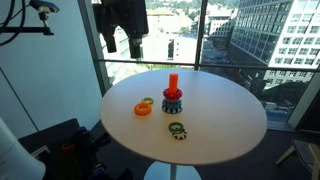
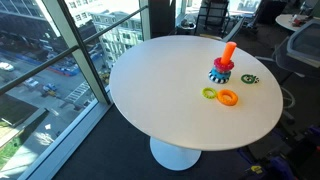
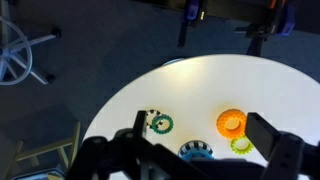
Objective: Take a ring off of the ring toss
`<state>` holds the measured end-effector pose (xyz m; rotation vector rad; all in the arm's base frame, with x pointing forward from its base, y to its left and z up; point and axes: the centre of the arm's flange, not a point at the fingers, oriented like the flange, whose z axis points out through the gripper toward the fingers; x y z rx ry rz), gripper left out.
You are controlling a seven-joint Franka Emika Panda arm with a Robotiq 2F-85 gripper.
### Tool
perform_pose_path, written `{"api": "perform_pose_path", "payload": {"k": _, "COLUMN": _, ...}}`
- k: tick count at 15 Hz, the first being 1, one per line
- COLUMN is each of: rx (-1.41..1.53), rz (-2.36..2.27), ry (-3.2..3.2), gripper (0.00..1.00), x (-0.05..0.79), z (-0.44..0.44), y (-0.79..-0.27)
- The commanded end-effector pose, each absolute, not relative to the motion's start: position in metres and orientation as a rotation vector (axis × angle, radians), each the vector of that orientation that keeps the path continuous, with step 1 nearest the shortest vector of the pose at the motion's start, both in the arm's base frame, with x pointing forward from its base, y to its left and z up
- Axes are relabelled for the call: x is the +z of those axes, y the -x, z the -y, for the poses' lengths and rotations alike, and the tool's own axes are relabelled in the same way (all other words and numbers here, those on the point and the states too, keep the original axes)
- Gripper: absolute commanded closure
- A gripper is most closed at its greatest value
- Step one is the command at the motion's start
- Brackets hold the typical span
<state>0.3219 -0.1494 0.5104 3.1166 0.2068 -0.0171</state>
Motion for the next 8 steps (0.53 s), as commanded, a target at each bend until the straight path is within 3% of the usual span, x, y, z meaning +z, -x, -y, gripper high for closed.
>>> {"api": "perform_pose_path", "payload": {"k": 1, "rx": -0.016, "rz": -0.207, "ry": -3.116, "gripper": 0.00, "x": 0.511, "z": 0.149, "y": -0.322}}
{"api": "perform_pose_path", "payload": {"k": 8, "rx": -0.024, "rz": -0.217, "ry": -3.110, "gripper": 0.00, "x": 0.511, "z": 0.142, "y": -0.336}}
